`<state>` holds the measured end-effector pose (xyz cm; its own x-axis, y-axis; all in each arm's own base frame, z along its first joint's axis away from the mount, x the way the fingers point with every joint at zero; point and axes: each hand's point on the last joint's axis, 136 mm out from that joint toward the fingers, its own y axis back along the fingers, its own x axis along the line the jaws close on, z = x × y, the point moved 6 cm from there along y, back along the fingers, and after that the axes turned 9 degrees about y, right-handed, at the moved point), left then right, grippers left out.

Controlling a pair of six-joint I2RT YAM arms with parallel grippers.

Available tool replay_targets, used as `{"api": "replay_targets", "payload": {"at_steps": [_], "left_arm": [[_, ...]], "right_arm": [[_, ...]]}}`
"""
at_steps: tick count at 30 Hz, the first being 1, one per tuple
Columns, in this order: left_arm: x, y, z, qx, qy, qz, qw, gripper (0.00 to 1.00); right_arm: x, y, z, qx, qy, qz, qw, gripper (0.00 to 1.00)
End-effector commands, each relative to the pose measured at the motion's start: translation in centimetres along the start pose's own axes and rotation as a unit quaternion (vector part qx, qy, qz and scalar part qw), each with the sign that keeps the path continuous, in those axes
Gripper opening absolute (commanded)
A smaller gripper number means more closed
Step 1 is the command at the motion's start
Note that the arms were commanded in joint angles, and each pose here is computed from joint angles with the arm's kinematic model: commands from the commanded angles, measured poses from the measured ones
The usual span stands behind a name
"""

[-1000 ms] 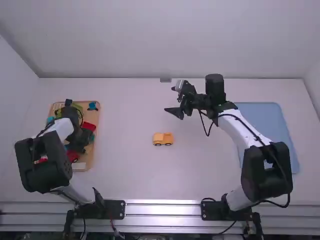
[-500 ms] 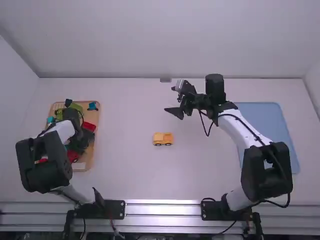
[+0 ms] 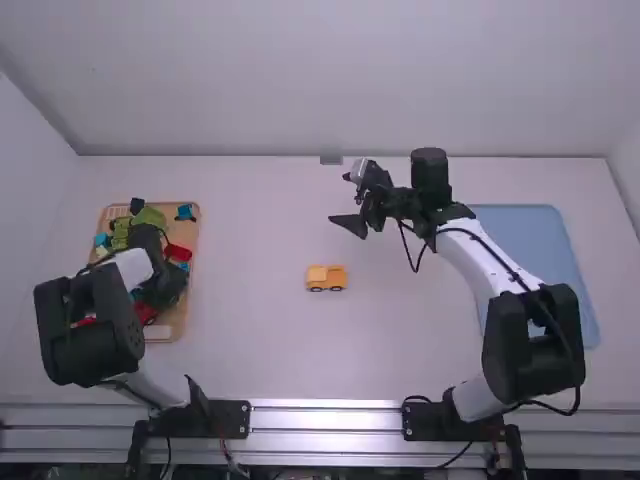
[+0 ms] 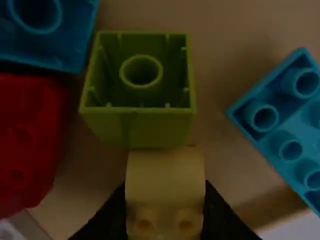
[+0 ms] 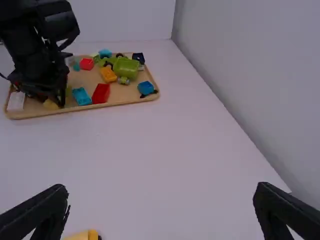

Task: Assemble lego blocks to make yellow taxi

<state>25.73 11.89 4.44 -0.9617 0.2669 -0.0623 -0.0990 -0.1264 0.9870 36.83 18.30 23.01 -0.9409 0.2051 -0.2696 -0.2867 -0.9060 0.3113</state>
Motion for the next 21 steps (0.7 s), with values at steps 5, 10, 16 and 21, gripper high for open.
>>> {"api": "replay_targets", "payload": {"at_steps": [5, 10, 16, 21], "left_arm": [[-2.8, 3.9, 1.4, 0.027, -0.011, -0.024, 0.999, 0.02], [-5.0, 7.0, 0.7, 0.028, -0.037, -0.055, 0.997, 0.02], [-8.4, 9.9, -2.8, -0.008, -0.148, -0.115, 0.982, 0.02], [-12.8, 12.1, -8.2, -0.025, -0.330, -0.209, 0.920, 0.24]], "right_arm": [[-0.6, 0.3, 0.3, -0.009, 0.008, -0.007, 1.000, 0.99], [-1.0, 0.7, 1.1, -0.022, 0.028, -0.016, 0.999, 0.99], [-0.6, 1.5, 2.9, -0.056, 0.006, 0.004, 0.998, 0.99], [-0.9, 3.7, 3.8, -0.061, -0.038, -0.007, 0.997, 0.99]]}}
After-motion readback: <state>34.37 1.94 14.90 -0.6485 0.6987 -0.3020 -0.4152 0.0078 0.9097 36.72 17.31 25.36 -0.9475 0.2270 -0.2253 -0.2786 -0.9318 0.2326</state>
